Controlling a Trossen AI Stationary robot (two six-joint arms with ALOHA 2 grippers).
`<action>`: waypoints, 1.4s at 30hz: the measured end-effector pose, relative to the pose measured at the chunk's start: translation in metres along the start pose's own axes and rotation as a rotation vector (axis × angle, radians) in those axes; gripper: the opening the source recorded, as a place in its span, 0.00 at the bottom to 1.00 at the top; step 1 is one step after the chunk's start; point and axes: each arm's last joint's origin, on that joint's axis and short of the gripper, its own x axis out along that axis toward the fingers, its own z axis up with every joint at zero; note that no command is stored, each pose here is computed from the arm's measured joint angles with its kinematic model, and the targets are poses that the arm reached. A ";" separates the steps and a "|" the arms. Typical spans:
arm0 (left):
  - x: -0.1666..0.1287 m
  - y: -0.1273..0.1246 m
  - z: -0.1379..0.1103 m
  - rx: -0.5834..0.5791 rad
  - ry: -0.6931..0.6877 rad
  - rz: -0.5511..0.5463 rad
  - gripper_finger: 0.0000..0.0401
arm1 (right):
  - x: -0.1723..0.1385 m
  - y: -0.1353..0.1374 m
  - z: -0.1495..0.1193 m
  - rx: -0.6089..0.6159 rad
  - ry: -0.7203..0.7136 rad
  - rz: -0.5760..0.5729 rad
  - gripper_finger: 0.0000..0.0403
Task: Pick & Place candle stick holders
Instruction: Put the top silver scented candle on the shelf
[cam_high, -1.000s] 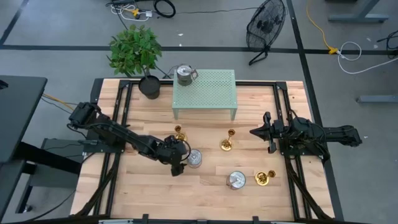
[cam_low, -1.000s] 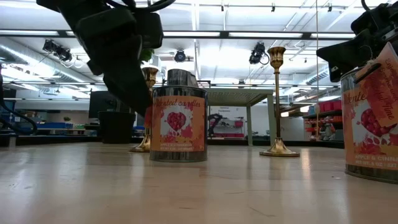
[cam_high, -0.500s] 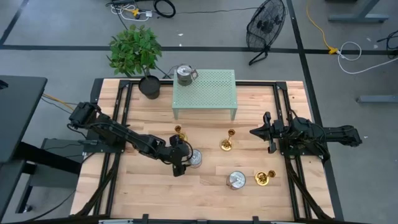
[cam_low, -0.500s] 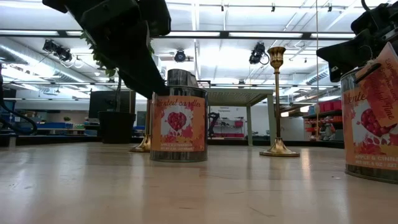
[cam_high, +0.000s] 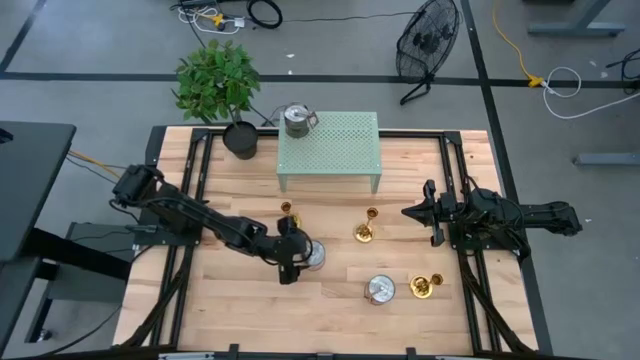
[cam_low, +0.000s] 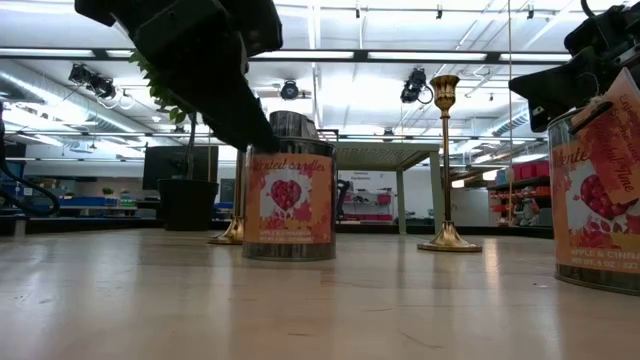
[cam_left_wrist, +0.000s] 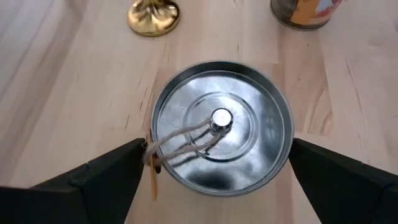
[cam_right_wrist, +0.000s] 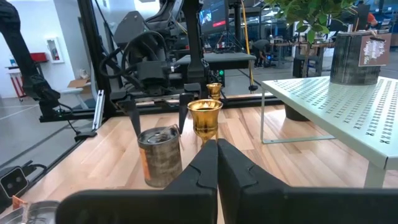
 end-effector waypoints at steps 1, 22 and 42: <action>0.001 0.000 -0.001 0.002 0.001 0.000 1.00 | 0.000 0.000 0.000 0.000 -0.001 0.000 0.01; 0.024 0.006 0.001 -0.027 -0.042 0.020 1.00 | 0.000 0.000 0.000 0.000 -0.001 0.000 0.01; 0.024 0.005 0.002 -0.038 -0.049 -0.011 0.90 | 0.000 0.000 0.000 0.000 -0.001 0.000 0.01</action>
